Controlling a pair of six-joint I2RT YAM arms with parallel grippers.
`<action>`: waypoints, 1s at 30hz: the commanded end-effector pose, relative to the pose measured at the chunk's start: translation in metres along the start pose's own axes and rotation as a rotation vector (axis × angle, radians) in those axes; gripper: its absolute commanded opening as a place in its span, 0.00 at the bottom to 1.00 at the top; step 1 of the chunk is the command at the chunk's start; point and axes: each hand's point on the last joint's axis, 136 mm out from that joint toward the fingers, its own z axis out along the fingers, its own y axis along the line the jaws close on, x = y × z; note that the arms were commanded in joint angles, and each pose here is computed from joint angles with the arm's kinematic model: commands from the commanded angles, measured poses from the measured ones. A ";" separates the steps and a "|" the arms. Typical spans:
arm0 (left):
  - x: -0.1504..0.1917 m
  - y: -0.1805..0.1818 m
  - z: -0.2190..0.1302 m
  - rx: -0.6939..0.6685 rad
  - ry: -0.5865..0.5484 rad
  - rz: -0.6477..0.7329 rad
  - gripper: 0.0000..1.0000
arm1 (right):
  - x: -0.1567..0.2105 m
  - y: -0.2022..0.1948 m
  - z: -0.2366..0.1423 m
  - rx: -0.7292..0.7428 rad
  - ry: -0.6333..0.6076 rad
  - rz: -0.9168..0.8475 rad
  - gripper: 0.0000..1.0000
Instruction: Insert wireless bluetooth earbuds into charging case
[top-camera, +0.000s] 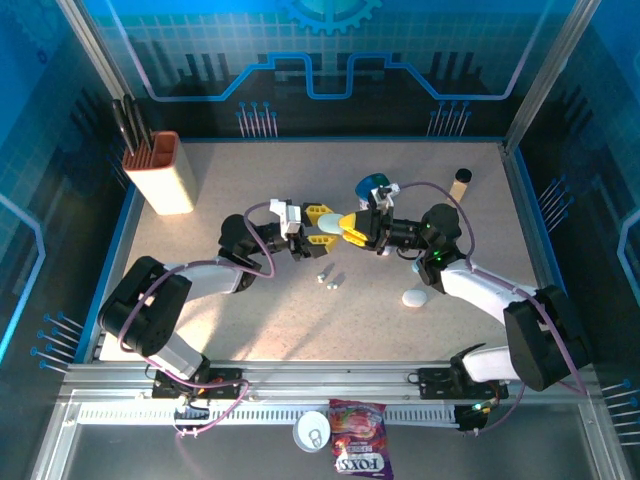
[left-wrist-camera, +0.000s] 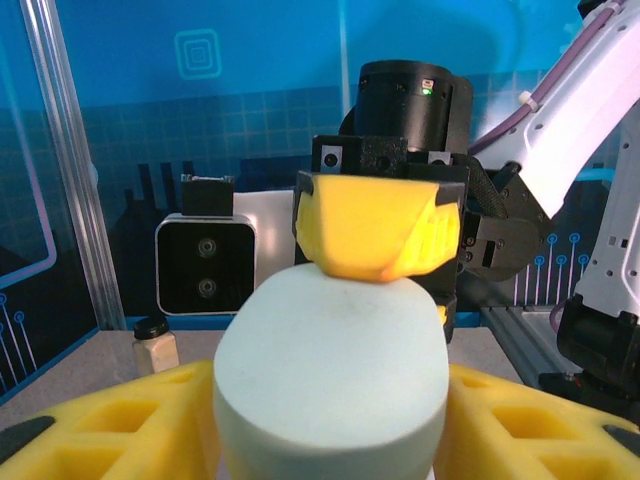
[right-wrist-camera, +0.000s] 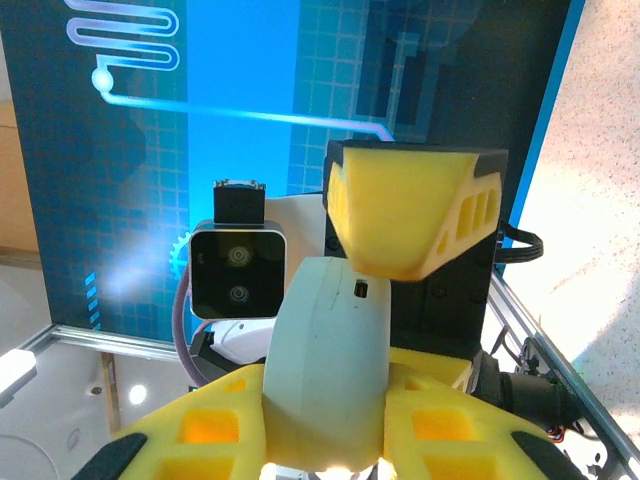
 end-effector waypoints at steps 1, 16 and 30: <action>-0.011 -0.003 0.004 0.035 -0.025 0.028 0.50 | 0.002 0.006 -0.003 -0.011 0.005 -0.042 0.08; -0.005 -0.003 0.004 0.038 -0.014 0.034 0.47 | -0.003 0.008 -0.002 -0.034 -0.007 -0.033 0.08; -0.003 -0.003 0.003 0.028 -0.007 0.038 0.35 | -0.013 0.005 -0.011 0.013 -0.069 -0.124 0.49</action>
